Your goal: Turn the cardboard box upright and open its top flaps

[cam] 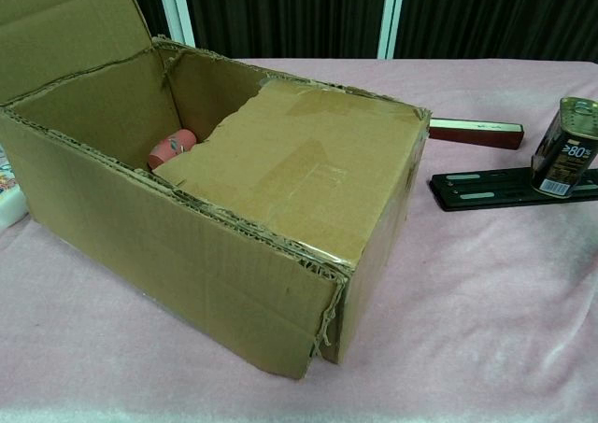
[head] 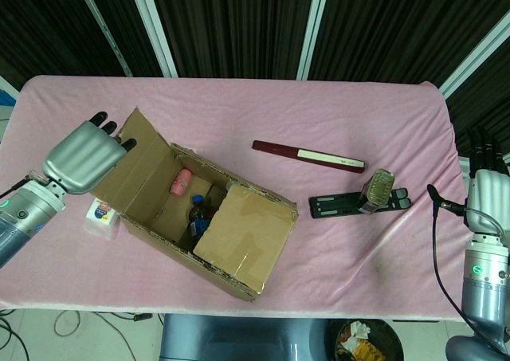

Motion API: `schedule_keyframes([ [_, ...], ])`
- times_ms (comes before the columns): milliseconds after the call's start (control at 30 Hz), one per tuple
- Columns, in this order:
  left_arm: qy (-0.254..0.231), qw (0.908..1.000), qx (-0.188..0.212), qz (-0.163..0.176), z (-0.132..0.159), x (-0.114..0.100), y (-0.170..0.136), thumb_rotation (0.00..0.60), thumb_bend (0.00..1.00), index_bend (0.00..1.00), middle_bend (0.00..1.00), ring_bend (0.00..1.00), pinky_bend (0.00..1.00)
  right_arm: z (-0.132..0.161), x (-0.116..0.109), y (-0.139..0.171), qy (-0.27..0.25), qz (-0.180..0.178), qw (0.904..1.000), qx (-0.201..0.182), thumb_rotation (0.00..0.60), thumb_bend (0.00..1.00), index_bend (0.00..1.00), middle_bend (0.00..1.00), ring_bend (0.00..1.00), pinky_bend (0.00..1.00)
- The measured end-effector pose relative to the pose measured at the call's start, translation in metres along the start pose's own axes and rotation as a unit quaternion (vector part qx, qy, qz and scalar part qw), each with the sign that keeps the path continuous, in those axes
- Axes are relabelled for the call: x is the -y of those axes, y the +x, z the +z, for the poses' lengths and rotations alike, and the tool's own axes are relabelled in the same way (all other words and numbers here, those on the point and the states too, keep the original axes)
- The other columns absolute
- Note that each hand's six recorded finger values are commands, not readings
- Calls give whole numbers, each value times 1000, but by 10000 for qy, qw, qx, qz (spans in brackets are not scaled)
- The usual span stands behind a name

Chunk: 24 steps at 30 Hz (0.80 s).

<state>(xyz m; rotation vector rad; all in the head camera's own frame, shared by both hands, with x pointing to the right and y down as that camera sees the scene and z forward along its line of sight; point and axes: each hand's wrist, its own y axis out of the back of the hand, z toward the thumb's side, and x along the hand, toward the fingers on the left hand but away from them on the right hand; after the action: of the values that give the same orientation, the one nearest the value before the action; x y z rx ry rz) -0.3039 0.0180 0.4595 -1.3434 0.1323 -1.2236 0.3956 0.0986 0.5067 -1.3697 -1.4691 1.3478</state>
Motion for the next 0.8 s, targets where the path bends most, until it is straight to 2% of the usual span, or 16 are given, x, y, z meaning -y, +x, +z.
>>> schedule_keyframes([
  [200, -143, 9995, -269, -127, -18, 17, -16, 600, 1000, 371, 733, 328, 258, 0, 1, 0, 14, 24, 10000, -6, 600, 261, 0, 0, 0, 230],
  [467, -497, 9953, -755, -340, -46, 51, -45, 600, 975, 344, 692, 328, 249, 0, 6, 2, 73, 150, 9999, -18, 600, 261, 0, 0, 0, 230],
  [500, -549, 9946, -813, -340, -48, 54, -48, 600, 943, 332, 676, 328, 245, 1, 6, 3, 86, 169, 9998, -32, 600, 261, 0, 0, 0, 230],
  [533, -629, 9935, -898, -319, -51, 58, -52, 600, 863, 304, 638, 326, 237, 2, 7, 3, 102, 203, 9997, -68, 600, 261, 0, 0, 0, 230],
  [600, -769, 9916, -1018, -227, -55, 62, -57, 600, 673, 240, 553, 298, 221, 4, 8, 4, 113, 258, 9995, -134, 600, 264, 0, 0, 0, 230],
  [667, -971, 9885, -1158, -28, -58, 64, -63, 600, 464, 159, 407, 207, 160, 7, 9, 4, 108, 299, 9993, -213, 600, 270, 0, 0, 0, 230],
  [767, -1410, 9793, -1424, 282, -60, 73, -76, 600, 291, 98, 192, 82, 67, 11, 10, 6, 145, 367, 9985, -367, 600, 293, 0, 0, 0, 230],
  [800, -1570, 9752, -1516, 367, -60, 77, -82, 600, 268, 92, 157, 62, 56, 13, 10, 6, 155, 402, 9982, -418, 600, 306, 0, 0, 0, 230],
])
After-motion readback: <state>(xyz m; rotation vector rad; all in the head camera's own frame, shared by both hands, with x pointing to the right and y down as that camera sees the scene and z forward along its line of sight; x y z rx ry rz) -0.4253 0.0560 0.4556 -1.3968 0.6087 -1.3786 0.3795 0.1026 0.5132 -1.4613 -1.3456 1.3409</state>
